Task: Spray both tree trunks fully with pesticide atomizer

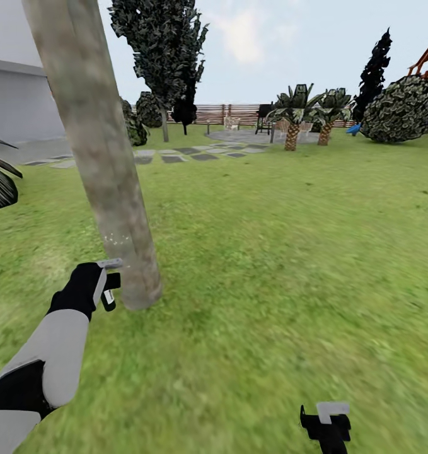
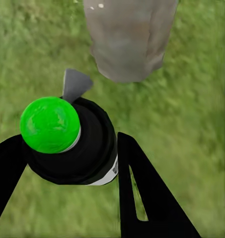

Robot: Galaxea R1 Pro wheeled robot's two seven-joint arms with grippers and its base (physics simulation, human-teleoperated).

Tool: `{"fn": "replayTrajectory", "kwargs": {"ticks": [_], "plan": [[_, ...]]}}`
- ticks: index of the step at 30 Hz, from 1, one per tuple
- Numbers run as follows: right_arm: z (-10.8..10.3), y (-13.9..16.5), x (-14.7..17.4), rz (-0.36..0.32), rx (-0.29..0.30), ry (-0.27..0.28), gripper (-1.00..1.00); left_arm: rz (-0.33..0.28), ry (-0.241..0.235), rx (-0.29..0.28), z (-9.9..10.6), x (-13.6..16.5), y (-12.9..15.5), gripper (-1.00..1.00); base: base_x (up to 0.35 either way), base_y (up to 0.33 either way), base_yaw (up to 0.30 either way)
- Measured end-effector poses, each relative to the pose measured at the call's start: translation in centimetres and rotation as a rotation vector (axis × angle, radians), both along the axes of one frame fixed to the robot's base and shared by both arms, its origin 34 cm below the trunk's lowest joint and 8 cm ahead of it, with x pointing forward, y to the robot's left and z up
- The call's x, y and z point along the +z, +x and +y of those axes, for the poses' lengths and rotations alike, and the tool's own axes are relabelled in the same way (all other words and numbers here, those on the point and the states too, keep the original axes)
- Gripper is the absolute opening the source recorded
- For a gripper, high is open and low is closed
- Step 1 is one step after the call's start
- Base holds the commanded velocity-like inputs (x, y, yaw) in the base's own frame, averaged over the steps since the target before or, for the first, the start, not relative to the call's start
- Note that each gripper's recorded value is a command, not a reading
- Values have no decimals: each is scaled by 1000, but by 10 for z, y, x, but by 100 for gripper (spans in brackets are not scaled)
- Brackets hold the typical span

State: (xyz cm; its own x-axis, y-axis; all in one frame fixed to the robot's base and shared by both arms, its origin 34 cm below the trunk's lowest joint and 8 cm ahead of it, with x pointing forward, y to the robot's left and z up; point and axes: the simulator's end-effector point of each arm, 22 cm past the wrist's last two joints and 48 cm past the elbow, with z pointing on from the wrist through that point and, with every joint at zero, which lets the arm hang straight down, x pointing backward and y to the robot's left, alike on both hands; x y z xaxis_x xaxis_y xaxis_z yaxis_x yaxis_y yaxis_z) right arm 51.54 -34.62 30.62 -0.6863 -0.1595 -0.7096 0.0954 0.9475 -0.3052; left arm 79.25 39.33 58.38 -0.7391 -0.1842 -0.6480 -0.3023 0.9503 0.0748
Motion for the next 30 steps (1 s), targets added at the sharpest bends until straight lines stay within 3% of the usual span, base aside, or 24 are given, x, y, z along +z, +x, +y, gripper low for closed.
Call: {"fn": "replayTrajectory", "kwargs": {"ticks": [5, 9, 14, 19, 22, 26, 30], "plan": [[1, 0, 0, 0, 0, 1, 100, 22, 16, 15, 15, -10, -10, -100, 160, -229, 227], [1, 0, 0, 0, 1, 2, 100, 52, 49, 48, 47, -27, -31, -100, 154, -32, 275], [1, 0, 0, 1, 1, 2, 100, 80, 40, 46, 41, -46, -42, -100, 10, -1, 254], [1, 0, 0, 1, 1, 2, 100, 99, 32, 39, 35, -59, -50, -100, 0, 0, 39], [0, 0, -1, 2, 0, 1, 100, 95, 41, 15, 21, -81, -60, -100, 0, 0, 1], [0, 0, -1, 2, 0, 1, 100, 100, 57, 8, 21, -107, -80, -100, 58, -33, 0], [0, -1, 0, 1, 0, 1, 100, 105, 57, 11, 22, -112, -85, -100, 241, -145, 0]]}}
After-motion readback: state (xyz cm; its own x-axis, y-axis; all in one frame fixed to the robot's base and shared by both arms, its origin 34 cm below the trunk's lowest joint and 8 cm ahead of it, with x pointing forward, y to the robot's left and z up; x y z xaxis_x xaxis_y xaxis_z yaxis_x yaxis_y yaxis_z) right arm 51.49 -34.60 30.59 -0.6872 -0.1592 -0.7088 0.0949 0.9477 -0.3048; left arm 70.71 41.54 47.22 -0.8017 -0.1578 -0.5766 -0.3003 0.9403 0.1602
